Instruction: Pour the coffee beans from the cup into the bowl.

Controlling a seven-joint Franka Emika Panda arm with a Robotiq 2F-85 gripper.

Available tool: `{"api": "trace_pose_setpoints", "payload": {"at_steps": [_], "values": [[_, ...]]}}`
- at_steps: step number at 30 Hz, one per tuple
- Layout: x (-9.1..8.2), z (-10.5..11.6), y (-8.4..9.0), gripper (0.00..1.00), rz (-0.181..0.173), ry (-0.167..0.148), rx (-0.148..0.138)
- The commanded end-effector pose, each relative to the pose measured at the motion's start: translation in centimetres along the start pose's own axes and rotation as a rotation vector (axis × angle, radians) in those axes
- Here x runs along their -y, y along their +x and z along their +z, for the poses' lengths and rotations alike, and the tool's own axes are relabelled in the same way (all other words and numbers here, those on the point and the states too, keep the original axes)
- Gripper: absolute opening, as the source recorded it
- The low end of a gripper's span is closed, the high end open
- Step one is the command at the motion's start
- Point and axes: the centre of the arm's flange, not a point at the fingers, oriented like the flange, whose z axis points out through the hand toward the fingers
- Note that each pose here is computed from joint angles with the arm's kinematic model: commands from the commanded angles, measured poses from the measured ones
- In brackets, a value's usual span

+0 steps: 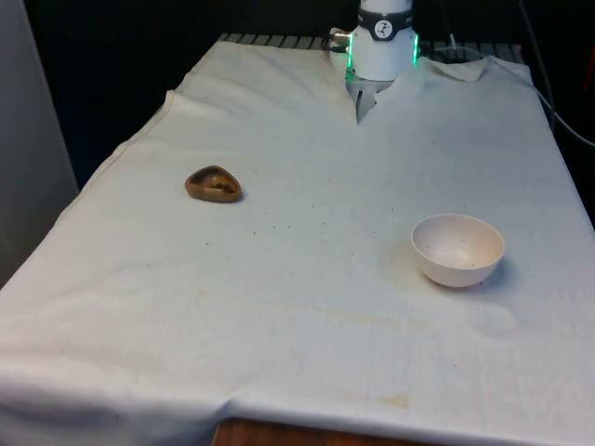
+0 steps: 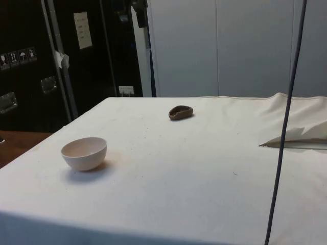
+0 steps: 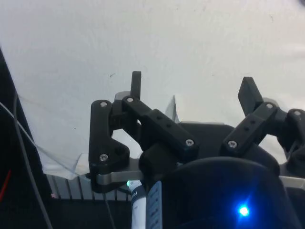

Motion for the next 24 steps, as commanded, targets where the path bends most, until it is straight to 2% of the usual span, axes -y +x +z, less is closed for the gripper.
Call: {"api": "trace_pose_setpoints", "payload": {"at_steps": [1, 9, 10, 11, 17, 18, 19, 24], "values": [[-0.1, -0.1, 0.0, 1.0, 0.001, -0.002, -0.001], [-1.6, -0.1, -0.8, 1.0, 0.007, -0.024, -0.018], [-1.4, 0.0, -0.6, 1.0, 0.008, -0.019, -0.001], [-1.8, -0.1, -0.9, 1.0, 0.008, -0.026, -0.021], [-2.9, 0.6, -1.5, 1.0, 0.016, -0.041, -0.039], [-2.7, 0.7, -1.4, 1.0, 0.017, -0.035, -0.023], [-3.1, 0.8, -1.6, 1.0, 0.017, -0.043, -0.042], [-4.0, 1.9, -2.1, 1.0, 0.024, -0.048, -0.059]]}}
